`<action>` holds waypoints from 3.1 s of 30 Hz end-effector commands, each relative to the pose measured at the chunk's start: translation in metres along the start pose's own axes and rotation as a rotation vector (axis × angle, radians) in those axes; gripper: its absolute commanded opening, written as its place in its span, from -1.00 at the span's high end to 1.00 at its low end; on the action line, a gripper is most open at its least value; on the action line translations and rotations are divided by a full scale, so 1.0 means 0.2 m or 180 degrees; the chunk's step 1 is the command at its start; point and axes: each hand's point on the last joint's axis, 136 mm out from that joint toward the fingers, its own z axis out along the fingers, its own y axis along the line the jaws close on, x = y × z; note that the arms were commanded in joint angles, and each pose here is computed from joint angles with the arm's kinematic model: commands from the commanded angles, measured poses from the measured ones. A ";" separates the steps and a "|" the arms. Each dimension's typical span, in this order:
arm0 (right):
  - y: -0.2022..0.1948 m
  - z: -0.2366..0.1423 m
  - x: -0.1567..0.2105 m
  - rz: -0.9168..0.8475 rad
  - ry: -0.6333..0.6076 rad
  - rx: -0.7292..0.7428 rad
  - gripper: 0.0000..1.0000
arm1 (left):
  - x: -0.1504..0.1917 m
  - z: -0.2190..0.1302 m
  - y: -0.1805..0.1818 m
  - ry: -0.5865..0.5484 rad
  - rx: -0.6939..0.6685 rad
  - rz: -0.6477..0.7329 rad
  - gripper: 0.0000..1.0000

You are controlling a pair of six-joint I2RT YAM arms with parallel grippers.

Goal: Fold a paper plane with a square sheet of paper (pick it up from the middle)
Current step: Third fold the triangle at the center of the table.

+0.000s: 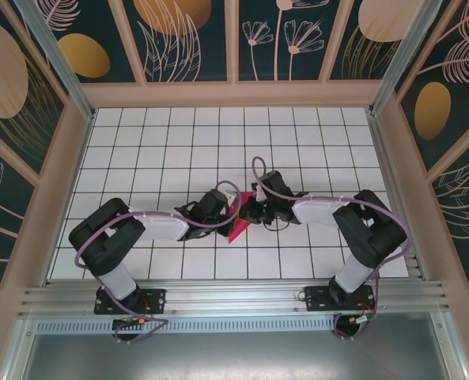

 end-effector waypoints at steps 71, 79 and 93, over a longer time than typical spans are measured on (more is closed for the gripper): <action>-0.30 -0.12 -0.12 0.0104 -0.0349 0.0567 0.91 | 0.15 0.05 0.06 0.0338 -0.0067 -0.0018 1.00; -0.03 -0.12 0.01 -0.0105 -0.0163 -0.0055 0.91 | 0.14 0.06 0.06 0.0321 -0.0099 -0.0043 1.00; -0.16 0.06 0.14 0.0140 -0.0017 -0.0011 0.95 | 0.14 0.06 0.08 0.0348 -0.0154 -0.0007 1.00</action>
